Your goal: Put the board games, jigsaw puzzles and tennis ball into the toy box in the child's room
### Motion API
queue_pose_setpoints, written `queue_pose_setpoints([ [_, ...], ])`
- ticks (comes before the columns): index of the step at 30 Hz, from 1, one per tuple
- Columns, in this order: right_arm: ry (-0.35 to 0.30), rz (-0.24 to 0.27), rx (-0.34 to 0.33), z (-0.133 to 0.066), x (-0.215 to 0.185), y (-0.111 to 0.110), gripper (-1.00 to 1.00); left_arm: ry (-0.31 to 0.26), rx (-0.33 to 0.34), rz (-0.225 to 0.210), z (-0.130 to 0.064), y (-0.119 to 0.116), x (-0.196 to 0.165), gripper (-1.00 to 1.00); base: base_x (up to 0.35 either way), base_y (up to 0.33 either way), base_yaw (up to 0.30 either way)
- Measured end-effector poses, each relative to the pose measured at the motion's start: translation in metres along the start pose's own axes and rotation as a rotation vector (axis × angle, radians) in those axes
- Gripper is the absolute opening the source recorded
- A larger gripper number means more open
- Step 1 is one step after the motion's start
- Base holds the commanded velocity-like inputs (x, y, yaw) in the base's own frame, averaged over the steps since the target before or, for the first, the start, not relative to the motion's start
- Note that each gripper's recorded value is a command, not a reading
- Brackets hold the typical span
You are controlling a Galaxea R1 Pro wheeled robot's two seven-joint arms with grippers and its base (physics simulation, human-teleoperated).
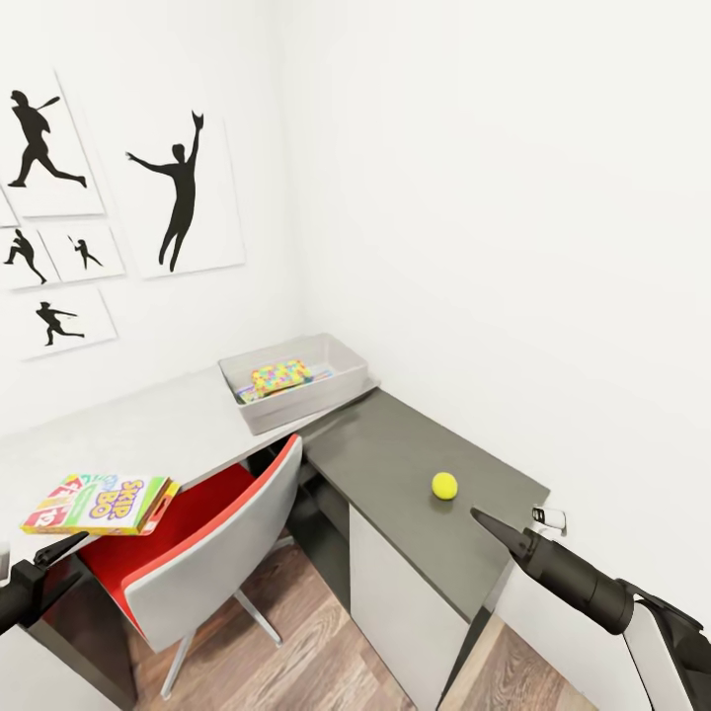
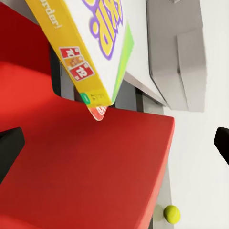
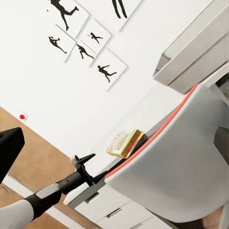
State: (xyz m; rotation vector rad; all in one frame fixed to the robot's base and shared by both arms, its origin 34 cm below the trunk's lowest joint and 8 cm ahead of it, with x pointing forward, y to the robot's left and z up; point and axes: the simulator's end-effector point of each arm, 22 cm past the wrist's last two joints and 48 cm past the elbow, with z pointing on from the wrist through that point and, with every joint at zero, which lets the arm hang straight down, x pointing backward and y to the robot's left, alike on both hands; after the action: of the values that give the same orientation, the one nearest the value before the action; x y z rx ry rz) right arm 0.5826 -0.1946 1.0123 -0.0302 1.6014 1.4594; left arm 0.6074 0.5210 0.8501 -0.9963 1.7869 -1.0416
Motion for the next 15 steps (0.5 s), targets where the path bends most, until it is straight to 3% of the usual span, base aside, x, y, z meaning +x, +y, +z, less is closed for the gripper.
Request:
queue_pose_setpoints([
  [15, 0.000, -0.001, 0.000, -0.003, 0.013, -0.017, 1.00, -0.003, 0.002, -0.001, 0.007, 0.019, 0.004, 1.00, 0.000, 0.000, 0.000],
])
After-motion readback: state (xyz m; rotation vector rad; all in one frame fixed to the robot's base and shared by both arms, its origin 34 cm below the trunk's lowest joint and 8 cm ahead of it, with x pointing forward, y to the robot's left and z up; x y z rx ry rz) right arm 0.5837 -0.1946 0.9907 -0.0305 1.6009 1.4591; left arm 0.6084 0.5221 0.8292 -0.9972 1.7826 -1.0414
